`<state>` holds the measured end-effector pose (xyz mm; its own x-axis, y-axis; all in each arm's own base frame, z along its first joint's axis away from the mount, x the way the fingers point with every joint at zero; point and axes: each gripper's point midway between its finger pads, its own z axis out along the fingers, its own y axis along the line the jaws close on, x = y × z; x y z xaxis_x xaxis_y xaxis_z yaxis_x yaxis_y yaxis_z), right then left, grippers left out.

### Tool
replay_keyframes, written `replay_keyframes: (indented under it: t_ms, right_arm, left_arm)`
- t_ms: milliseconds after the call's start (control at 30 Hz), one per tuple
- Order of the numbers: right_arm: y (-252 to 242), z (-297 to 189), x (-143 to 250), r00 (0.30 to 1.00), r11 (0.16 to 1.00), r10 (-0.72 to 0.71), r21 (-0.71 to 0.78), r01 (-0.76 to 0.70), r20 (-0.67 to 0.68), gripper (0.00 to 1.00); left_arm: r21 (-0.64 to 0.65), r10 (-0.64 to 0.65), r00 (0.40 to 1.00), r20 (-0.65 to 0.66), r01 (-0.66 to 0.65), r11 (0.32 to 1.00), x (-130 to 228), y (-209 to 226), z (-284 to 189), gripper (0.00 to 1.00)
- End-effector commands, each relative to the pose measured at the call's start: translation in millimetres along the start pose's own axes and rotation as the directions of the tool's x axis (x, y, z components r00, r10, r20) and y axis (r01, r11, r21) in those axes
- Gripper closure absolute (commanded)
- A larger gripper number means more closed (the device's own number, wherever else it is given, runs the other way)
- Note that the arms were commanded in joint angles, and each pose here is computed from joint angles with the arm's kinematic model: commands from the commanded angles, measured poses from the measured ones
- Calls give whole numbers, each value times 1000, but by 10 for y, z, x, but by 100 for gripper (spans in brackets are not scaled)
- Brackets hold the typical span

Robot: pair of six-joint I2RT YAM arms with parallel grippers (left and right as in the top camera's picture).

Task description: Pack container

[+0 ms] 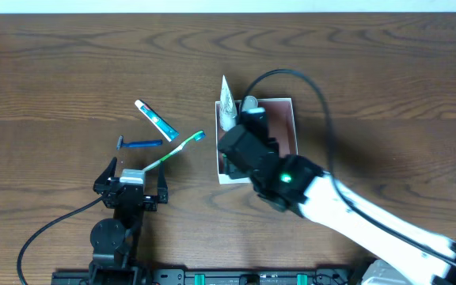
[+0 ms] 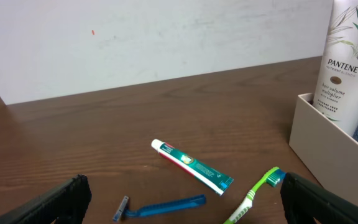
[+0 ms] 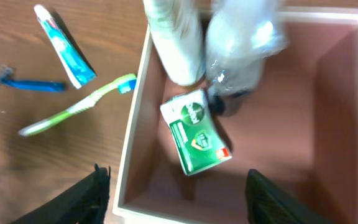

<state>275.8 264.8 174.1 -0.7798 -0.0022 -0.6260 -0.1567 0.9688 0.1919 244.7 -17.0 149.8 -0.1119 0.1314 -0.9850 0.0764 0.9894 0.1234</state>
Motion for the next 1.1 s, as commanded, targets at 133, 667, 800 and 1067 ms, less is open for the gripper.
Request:
replay_keyframes:
  t_ms: [133, 667, 800, 1067]
  right_arm:
    - [-620, -982, -608, 972, 991, 102, 66, -119, 213, 17]
    - [-2771, -1360, -625, 849, 735, 435, 426, -527, 300, 1]
    - [-3013, -1346, -575, 815, 695, 501, 426, -579, 290, 1]
    - [-3203, -1087, -401, 805, 685, 571, 447, -575, 161, 1]
  left_arm:
    - [1, 15, 998, -54, -15, 1000, 175, -13, 12, 2]
    - [-106, 47, 997, -66, -54, 993, 183, 176, 1, 2]
    - [-106, 47, 997, -66, -54, 993, 183, 176, 1, 2]
    - [-109, 47, 997, -66, -54, 993, 182, 181, 1, 2]
